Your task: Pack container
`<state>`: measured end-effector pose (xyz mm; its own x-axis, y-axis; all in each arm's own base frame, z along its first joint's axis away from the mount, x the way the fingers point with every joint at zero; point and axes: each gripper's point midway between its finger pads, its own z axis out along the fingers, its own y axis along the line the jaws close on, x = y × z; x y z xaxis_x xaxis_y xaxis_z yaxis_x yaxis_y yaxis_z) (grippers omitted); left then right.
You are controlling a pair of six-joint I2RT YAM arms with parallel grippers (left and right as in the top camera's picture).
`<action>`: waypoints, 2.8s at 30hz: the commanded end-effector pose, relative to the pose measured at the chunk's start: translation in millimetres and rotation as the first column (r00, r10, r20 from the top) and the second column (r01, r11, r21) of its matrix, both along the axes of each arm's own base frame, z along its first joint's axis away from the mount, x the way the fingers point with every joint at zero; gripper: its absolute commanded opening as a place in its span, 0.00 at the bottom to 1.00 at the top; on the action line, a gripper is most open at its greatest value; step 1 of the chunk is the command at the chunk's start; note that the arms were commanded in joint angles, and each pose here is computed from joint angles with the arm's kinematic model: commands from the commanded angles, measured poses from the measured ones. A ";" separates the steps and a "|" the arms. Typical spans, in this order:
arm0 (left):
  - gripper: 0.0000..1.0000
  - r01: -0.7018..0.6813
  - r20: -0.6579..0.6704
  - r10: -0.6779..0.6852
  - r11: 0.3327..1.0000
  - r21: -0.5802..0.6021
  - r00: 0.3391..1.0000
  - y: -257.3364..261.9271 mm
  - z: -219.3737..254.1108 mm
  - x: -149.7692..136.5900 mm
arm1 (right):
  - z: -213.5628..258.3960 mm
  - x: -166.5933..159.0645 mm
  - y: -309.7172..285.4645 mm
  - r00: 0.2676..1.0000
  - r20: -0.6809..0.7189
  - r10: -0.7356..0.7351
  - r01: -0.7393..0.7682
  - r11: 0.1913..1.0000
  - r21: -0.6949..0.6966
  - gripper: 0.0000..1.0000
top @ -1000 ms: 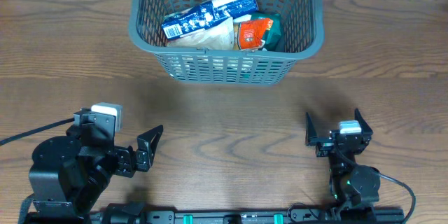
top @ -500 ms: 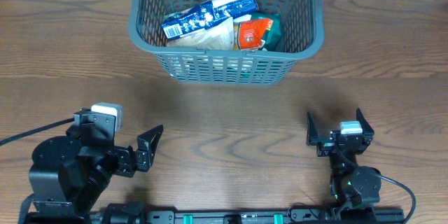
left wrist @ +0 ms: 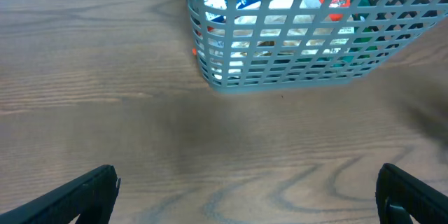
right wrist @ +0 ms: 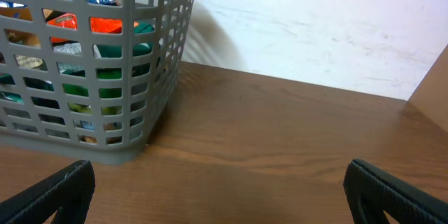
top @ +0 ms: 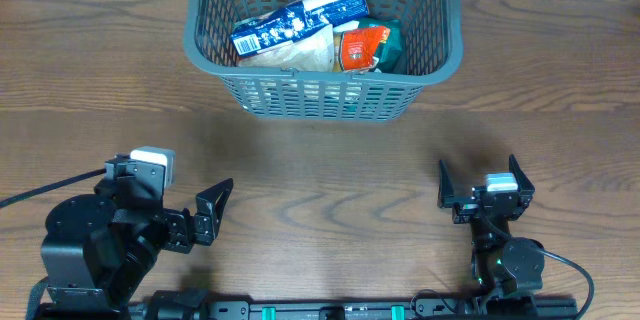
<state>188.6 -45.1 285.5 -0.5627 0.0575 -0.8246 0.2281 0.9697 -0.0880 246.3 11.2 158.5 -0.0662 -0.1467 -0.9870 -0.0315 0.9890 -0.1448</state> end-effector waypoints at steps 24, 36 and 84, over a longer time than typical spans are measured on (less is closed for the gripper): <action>0.99 -0.037 0.695 -0.093 0.985 0.170 0.713 0.0 4.9 28.5 | -0.4 -0.3 -1.4 1.000 0.003 -0.003 0.003 1.000 -0.014 0.99; 0.99 -0.085 0.699 -0.102 0.970 0.228 0.707 4.2 -31.9 35.1 | -0.4 -0.3 -1.4 1.000 0.003 -0.003 0.003 1.000 -0.014 0.99; 0.99 -0.166 0.456 0.106 0.982 0.092 0.884 26.8 -148.9 54.6 | -0.4 -0.3 -1.4 1.000 0.003 -0.003 0.003 1.000 -0.014 0.99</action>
